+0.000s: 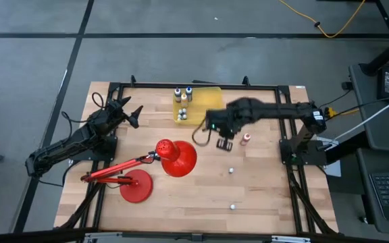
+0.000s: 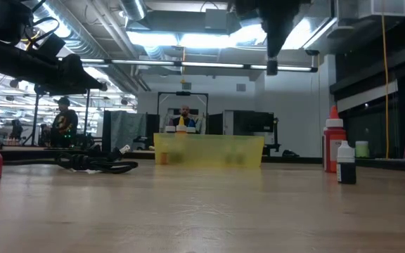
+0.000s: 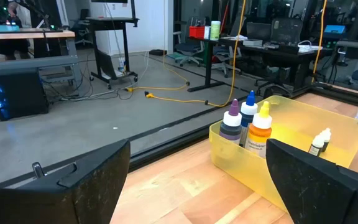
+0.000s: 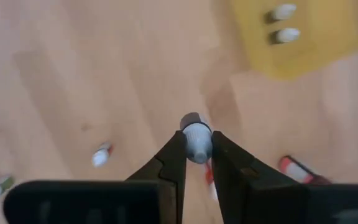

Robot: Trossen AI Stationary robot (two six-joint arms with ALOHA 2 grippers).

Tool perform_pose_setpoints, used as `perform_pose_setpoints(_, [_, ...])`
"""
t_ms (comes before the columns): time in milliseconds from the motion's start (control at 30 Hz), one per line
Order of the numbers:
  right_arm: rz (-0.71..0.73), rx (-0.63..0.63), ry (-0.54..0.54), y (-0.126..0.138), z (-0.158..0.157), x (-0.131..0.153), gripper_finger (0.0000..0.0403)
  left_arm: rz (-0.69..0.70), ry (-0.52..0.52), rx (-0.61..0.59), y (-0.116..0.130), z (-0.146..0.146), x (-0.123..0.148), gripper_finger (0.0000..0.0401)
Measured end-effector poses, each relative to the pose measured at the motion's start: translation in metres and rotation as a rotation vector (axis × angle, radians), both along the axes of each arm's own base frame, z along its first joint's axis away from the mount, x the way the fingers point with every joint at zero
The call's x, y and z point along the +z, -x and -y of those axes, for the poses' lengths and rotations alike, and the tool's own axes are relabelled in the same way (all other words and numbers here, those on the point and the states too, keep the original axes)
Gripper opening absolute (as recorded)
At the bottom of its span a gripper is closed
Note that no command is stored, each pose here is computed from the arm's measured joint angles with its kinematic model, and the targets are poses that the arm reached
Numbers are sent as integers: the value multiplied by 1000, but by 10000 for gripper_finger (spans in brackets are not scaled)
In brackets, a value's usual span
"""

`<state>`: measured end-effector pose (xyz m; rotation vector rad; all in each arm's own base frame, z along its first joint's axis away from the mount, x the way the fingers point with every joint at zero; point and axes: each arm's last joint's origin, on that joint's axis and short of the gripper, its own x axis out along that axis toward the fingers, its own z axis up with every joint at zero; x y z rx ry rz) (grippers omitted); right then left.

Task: Pick & Place food coloring
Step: Put the purple food coloring bottle into the yellow bin

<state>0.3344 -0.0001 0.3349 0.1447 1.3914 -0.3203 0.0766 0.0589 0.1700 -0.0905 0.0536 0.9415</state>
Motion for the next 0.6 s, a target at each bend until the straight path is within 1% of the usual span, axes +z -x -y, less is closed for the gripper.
perform_pose_setpoints(167, [40,-61,14,-3,41,0,67,0,1,0,0,0,0,364])
perform_pose_setpoints(267, [48,-85,23,-7,62,-5,67,0,0,0,0,0,0,363])
perform_pose_setpoints(433, [22,-99,30,-19,90,-25,68,0,0,0,0,0,0,365])
perform_pose_setpoints(600, [29,-114,35,-33,115,-47,68,0,0,0,0,0,0,364])
